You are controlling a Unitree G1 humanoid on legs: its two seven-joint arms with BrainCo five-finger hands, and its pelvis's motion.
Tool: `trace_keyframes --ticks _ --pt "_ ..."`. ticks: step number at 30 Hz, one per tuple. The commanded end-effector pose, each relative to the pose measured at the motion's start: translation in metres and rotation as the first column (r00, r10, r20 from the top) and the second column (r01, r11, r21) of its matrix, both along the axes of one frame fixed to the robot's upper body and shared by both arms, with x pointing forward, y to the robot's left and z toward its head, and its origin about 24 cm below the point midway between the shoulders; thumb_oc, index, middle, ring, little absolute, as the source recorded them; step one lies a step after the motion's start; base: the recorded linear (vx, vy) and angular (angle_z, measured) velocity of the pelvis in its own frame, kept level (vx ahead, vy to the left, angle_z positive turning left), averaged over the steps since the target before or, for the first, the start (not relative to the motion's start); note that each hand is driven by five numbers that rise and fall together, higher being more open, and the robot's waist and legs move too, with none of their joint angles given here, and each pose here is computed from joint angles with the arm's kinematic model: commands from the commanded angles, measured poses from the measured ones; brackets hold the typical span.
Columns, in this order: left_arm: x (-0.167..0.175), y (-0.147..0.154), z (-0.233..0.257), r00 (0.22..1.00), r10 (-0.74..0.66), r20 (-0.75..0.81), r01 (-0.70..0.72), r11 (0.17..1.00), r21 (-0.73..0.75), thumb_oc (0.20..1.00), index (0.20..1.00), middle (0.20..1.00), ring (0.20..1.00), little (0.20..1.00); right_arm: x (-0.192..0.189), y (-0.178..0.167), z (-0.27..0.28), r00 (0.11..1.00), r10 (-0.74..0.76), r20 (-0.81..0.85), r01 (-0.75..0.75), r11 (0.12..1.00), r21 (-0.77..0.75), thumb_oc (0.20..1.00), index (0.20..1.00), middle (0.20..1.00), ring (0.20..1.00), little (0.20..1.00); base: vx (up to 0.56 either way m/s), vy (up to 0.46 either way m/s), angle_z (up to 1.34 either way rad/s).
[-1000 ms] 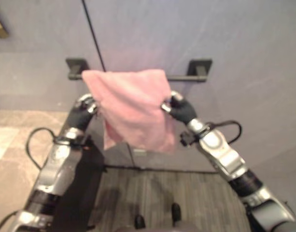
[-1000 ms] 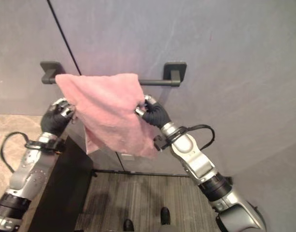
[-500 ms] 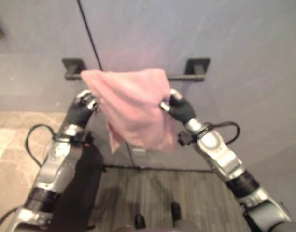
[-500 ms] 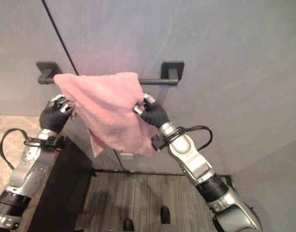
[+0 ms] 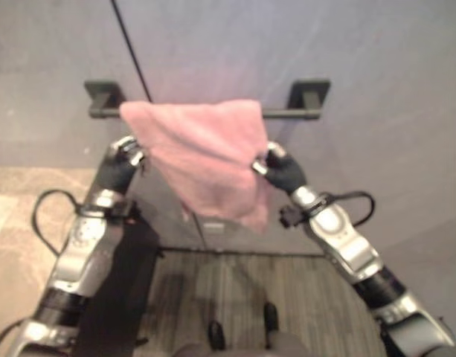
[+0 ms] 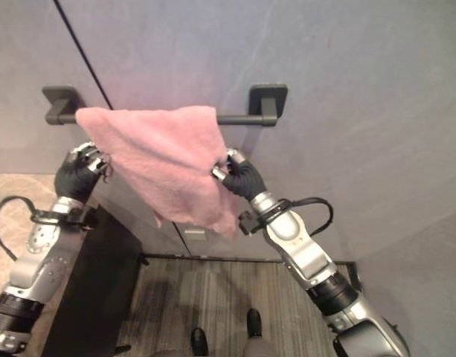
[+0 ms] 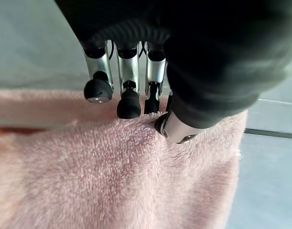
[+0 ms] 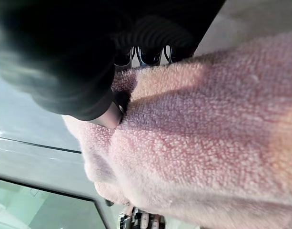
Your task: Put brush and paste in cup on sink, flatten towel.
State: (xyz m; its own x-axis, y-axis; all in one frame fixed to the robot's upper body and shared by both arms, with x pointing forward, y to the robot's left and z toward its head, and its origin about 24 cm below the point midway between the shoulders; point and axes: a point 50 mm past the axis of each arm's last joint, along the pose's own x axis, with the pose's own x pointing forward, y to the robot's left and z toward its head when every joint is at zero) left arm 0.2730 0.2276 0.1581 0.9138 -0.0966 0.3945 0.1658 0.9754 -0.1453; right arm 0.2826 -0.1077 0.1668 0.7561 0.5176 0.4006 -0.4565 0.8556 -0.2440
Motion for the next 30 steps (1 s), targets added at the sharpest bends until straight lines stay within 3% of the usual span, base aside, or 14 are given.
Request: trace_keyframes --ticks 1,4,11,13,15,16,17,18,27,30 --pt "0.010 0.006 0.022 0.994 0.051 0.093 -0.061 0.992 0.110 0.200 0.200 0.200 0.200 0.200 0.003 0.003 0.023 0.996 0.006 0.088 -0.013 0.997 0.075 0.200 0.200 0.200 0.200 0.200 0.00 0.000 0.00" --pt "0.005 0.009 0.021 0.993 0.063 0.097 -0.068 0.996 0.054 0.200 0.200 0.200 0.200 0.200 0.001 0.000 0.030 0.992 0.004 0.123 -0.015 0.996 0.090 0.200 0.200 0.200 0.200 0.200 0.00 0.000 0.00" --pt "0.007 0.011 0.013 0.994 0.082 0.069 -0.089 0.991 0.096 0.200 0.200 0.200 0.200 0.200 -0.002 -0.002 0.023 0.996 0.009 0.091 -0.015 0.998 0.063 0.200 0.200 0.200 0.200 0.200 0.01 -0.031 0.00" --pt "0.003 0.007 0.000 0.998 0.049 0.030 -0.049 0.999 0.015 0.200 0.200 0.200 0.200 0.200 0.002 -0.003 0.018 0.997 -0.007 0.075 0.003 0.999 0.054 0.200 0.200 0.200 0.200 0.200 0.01 -0.038 0.00" --pt "0.002 0.009 -0.004 0.998 0.061 0.013 -0.062 0.996 0.070 0.200 0.200 0.200 0.200 0.200 0.001 -0.003 0.016 0.998 0.004 0.055 -0.008 0.998 0.066 0.200 0.200 0.200 0.200 0.200 -0.01 -0.054 -0.01" --pt "0.001 0.013 -0.006 0.998 0.067 -0.008 -0.066 0.992 0.108 0.696 0.696 0.696 0.696 0.696 0.001 -0.002 0.015 0.999 0.021 0.050 -0.023 0.999 0.041 0.369 0.369 0.369 0.369 0.369 -0.01 -0.067 -0.02" --pt "0.001 0.013 -0.006 0.998 0.067 -0.008 -0.066 0.992 0.108 1.000 1.000 1.000 1.000 1.000 0.001 -0.002 0.015 0.999 0.021 0.049 -0.023 0.999 0.041 0.369 0.369 0.369 0.369 0.369 -0.01 -0.074 -0.03" --pt "-0.001 0.015 -0.007 0.997 0.076 -0.014 -0.074 0.991 0.113 1.000 1.000 1.000 1.000 1.000 0.000 -0.003 0.013 0.999 0.022 0.043 -0.023 0.999 0.030 1.000 1.000 1.000 1.000 1.000 0.00 -0.049 -0.04" --pt "-0.016 0.028 -0.038 0.983 0.118 -0.141 -0.077 0.961 0.266 1.000 1.000 1.000 1.000 1.000 0.000 -0.013 -0.002 1.000 -0.008 -0.017 0.008 1.000 -0.001 1.000 1.000 1.000 1.000 1.000 -0.01 -0.114 -0.02" --pt "-0.024 0.031 -0.061 0.965 0.133 -0.224 -0.083 0.972 0.219 1.000 1.000 1.000 1.000 1.000 -0.001 -0.016 -0.012 0.998 -0.017 -0.055 0.015 0.999 -0.035 1.000 1.000 1.000 1.000 1.000 -0.02 -0.174 -0.07"
